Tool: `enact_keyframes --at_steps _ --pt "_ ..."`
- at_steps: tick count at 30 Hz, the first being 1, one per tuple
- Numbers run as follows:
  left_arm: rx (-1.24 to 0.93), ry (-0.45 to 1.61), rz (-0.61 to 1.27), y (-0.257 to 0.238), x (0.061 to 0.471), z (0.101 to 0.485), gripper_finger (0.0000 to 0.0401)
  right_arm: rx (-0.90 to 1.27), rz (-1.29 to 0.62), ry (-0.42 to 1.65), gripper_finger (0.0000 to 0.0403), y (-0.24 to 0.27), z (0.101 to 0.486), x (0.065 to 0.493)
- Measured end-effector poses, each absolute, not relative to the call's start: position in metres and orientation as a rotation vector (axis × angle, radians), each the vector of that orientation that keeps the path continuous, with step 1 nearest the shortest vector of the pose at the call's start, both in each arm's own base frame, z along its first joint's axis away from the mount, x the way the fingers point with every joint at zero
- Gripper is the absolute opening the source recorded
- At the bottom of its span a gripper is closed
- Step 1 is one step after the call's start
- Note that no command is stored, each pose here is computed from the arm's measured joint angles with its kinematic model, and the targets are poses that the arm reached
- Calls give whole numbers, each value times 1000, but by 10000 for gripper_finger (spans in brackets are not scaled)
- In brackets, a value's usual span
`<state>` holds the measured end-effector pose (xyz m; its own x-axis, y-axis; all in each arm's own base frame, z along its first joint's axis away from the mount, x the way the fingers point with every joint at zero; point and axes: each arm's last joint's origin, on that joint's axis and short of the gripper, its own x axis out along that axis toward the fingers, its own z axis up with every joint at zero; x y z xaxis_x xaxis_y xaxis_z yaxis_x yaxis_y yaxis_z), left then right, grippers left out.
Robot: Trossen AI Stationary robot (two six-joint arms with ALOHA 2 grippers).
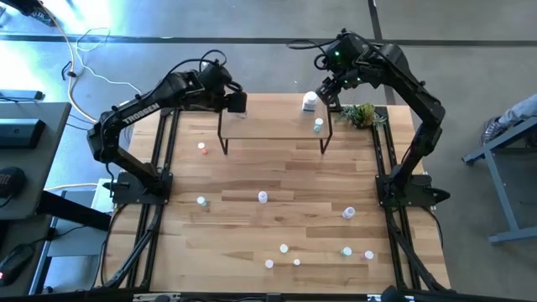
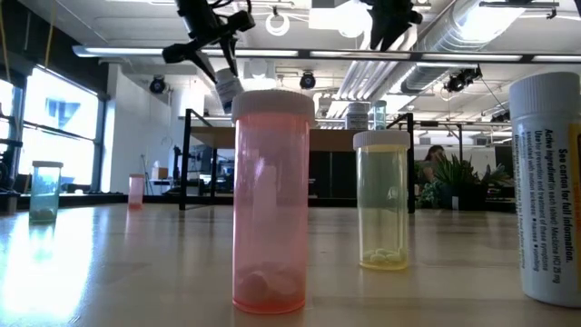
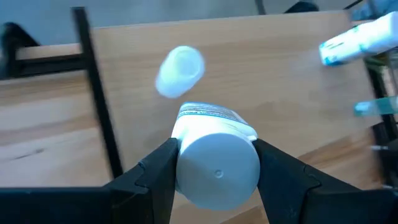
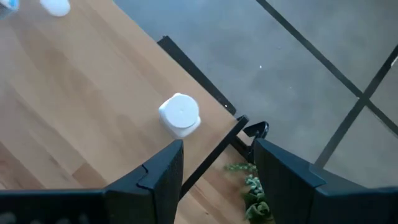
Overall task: Pick and place medicine bottles onto shelf by color
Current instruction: Put the white pill bottle on the shelf
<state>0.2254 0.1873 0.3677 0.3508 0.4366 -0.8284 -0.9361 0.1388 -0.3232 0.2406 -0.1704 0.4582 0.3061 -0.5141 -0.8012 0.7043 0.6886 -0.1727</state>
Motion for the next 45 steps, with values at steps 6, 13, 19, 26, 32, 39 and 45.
enact_keyframes --at_steps 6,13,19,26,32,39,45 --pt "-992 710 1164 182 221 363 170 235 -831 964 188 -175 458 238" --pt "-986 758 1142 181 235 353 170 235 -831 964 188 -175 458 238" --pt "-983 810 1138 185 248 339 170 235 -831 964 188 -175 458 238" --pt "-977 812 1138 186 249 338 171 236 -831 965 188 -175 458 237" --pt "-986 815 1133 186 249 338 190 236 -831 964 188 -175 458 237" --pt "-979 821 1122 186 250 337 218 236 -831 964 188 -175 458 237" --pt "-976 809 1119 187 251 337 232 241 -833 962 188 -175 458 237"
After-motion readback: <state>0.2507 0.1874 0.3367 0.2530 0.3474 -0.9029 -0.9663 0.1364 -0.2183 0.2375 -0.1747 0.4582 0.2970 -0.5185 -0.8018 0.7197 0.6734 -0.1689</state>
